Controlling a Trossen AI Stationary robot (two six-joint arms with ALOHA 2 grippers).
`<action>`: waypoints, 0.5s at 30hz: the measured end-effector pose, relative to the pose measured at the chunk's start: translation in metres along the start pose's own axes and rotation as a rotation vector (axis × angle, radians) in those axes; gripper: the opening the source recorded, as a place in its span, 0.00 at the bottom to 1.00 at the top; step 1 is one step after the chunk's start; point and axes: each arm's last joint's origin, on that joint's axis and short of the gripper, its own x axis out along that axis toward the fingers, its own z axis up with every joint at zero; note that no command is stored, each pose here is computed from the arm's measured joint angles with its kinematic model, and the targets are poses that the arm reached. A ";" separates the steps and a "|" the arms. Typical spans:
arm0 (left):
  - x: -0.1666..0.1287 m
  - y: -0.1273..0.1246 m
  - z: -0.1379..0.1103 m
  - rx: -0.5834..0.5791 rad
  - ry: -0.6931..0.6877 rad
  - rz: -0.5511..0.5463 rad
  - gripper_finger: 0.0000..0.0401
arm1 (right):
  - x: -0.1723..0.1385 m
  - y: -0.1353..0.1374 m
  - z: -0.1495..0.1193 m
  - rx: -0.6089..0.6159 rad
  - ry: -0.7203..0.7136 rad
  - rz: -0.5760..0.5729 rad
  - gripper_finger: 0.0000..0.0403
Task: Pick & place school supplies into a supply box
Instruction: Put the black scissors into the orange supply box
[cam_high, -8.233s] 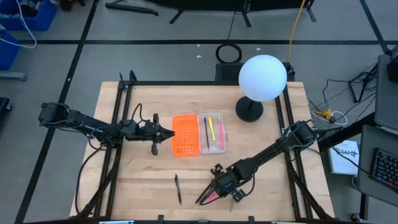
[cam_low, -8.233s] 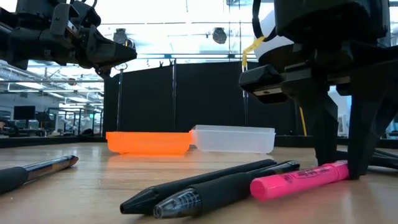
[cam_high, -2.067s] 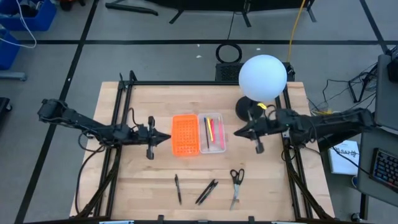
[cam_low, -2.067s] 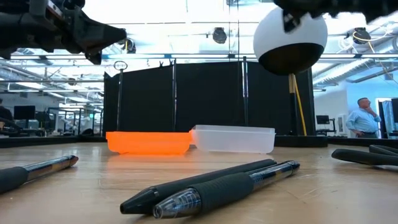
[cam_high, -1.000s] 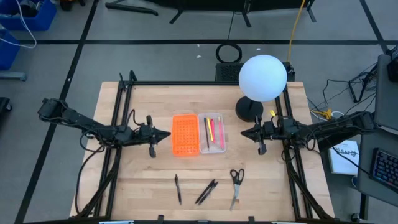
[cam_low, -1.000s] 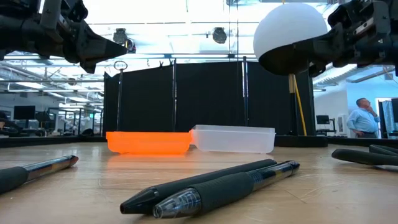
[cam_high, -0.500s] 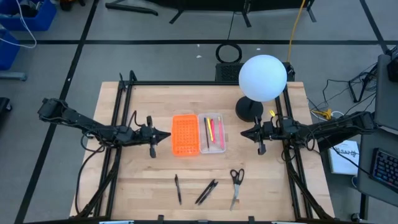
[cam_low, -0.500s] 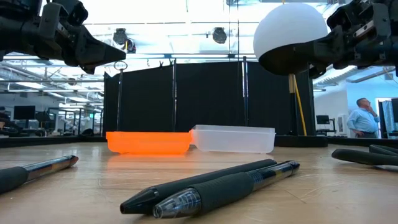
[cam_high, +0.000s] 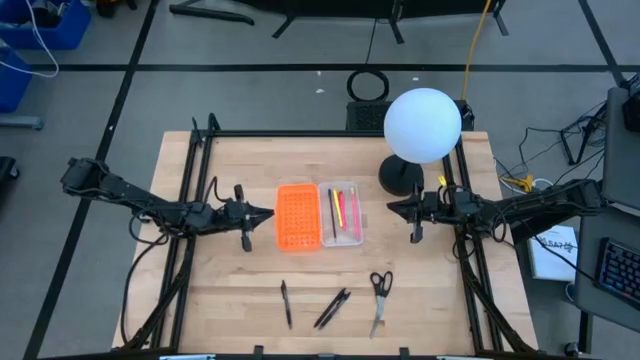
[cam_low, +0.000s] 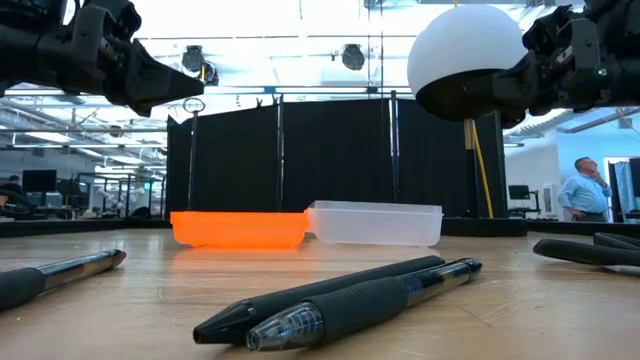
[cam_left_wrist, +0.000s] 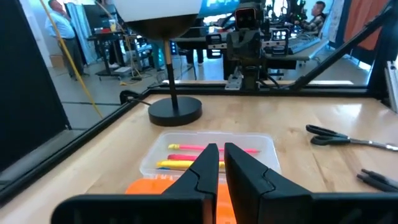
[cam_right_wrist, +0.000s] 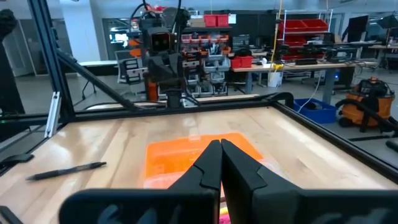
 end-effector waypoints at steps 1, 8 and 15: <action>0.000 0.000 0.000 -0.019 0.000 0.000 0.09 | 0.000 0.000 0.000 0.000 -0.002 0.000 0.00; 0.000 -0.002 0.004 -0.047 -0.036 -0.089 0.09 | 0.000 0.000 0.000 0.016 -0.005 -0.005 0.00; -0.001 -0.004 0.007 -0.166 -0.062 -0.164 0.09 | 0.000 0.000 0.001 0.027 -0.010 -0.001 0.00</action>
